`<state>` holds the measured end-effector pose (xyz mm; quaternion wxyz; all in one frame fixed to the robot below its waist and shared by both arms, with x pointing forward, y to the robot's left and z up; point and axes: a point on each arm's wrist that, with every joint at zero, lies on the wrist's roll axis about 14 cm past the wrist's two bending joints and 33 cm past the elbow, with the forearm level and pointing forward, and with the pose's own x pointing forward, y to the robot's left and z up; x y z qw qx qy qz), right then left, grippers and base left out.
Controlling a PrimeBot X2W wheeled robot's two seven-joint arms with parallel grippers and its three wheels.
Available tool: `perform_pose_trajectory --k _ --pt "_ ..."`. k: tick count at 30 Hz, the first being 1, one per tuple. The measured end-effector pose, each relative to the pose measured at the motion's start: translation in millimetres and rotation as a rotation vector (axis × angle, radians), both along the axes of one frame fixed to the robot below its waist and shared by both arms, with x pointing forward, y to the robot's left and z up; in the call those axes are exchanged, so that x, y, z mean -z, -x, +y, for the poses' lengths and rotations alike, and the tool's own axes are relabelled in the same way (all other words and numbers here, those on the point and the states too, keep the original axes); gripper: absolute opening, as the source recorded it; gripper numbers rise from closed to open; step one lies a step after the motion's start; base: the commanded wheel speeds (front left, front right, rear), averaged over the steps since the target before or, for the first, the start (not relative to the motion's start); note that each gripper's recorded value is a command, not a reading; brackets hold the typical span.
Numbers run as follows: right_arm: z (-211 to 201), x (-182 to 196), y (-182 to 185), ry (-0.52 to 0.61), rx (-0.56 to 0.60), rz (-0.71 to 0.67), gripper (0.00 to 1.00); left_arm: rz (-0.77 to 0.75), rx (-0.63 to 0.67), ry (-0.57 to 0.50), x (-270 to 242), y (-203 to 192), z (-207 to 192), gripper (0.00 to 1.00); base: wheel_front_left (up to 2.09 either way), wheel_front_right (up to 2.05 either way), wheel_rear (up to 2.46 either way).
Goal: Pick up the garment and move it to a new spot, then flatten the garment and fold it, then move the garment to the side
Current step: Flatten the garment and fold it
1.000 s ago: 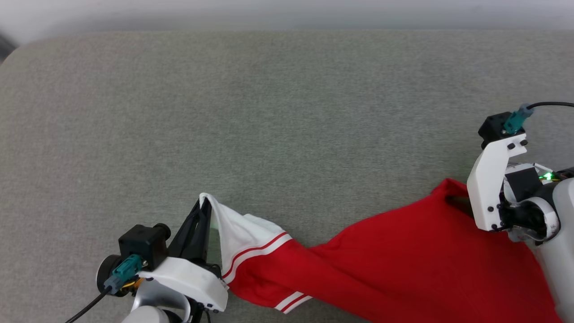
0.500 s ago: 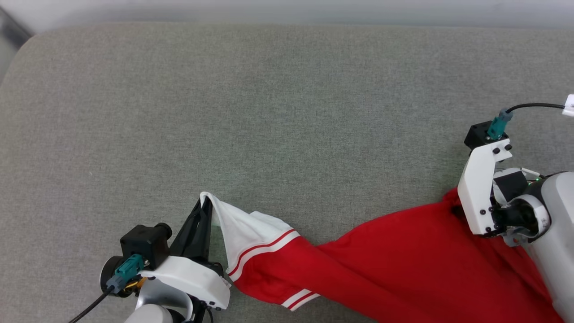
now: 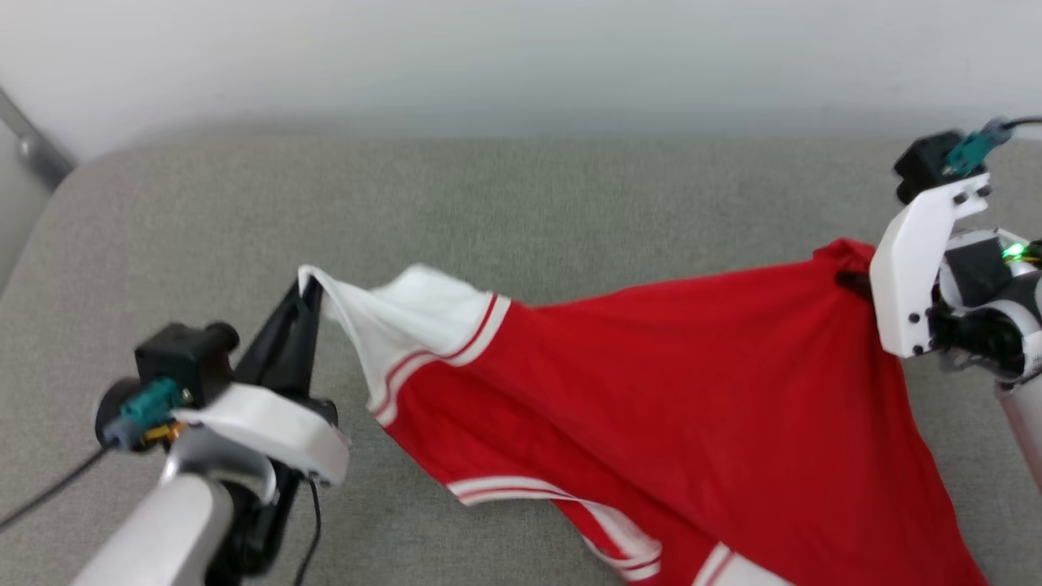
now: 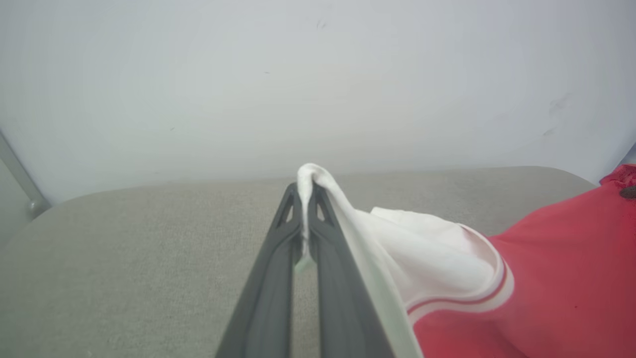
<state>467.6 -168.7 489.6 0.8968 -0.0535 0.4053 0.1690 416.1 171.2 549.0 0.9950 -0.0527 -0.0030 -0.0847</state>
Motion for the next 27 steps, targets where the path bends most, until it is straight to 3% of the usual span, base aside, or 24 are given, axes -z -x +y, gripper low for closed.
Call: perform_pose_trajectory --k 12,21,27 --pt "-30 -161 -23 -0.008 0.098 -0.43 0.0 -0.304 0.04 -0.089 -161 -51 4 0.0 0.0 0.0 0.0" --pt "-40 -227 -60 -0.029 0.145 -0.614 0.0 -0.431 0.0 -0.141 -245 -115 3 0.0 0.0 0.0 0.0" --pt "-46 -241 -101 -0.045 0.176 -0.71 0.0 -0.494 -0.027 -0.146 -272 -166 0 0.0 0.0 0.0 0.0"
